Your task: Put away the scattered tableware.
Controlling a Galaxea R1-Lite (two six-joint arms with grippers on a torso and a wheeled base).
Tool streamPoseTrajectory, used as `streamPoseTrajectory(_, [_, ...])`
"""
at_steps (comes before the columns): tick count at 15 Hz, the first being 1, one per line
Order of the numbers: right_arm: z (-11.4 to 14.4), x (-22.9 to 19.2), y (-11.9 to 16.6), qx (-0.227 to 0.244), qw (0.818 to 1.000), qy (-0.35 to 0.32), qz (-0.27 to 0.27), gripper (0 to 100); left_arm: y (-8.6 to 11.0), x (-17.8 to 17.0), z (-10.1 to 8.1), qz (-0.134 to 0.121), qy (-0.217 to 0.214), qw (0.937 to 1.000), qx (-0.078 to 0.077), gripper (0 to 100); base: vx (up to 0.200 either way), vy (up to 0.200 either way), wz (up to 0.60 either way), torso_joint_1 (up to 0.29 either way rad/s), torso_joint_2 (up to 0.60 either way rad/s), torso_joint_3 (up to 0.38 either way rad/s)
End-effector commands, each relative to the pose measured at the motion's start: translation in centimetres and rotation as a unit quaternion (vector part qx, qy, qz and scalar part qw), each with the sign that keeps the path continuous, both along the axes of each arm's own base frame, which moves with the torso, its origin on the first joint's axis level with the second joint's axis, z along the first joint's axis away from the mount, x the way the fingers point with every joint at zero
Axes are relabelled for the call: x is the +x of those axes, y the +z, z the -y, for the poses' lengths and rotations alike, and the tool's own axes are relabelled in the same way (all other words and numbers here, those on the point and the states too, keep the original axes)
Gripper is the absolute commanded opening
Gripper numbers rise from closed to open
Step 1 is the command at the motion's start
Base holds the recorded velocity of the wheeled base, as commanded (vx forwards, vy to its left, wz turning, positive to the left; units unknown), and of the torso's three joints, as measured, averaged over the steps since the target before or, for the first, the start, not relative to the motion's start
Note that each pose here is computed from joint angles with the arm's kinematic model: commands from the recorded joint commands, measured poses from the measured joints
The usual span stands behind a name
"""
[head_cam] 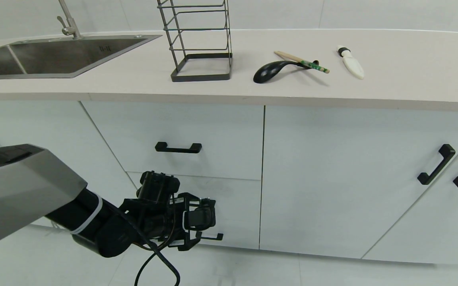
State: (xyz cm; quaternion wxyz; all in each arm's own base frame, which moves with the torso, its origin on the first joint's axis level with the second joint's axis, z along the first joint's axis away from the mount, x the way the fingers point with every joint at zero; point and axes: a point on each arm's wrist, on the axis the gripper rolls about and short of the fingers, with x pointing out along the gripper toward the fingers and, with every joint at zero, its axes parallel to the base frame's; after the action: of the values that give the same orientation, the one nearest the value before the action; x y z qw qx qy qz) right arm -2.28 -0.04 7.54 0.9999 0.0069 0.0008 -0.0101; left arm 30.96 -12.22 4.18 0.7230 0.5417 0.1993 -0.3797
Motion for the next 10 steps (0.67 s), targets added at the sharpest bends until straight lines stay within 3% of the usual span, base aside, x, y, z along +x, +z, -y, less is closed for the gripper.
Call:
streamPoseTrajectory(1, [0.0,0.0,0.0,0.000,1.000,0.000,0.000,0,-0.8,1.2,0.3,-0.002,0.003,1.0000,0.000,100,0.000,0.000,0.00,0.000,0.00,0.000])
streamPoseTrajectory(10, [0.0,0.0,0.0,0.000,1.000,0.000,0.000,0,-2.9,3.2,0.6,-0.011,0.007,0.9999,0.001,100,0.000,0.000,0.00,0.000,0.00,0.000])
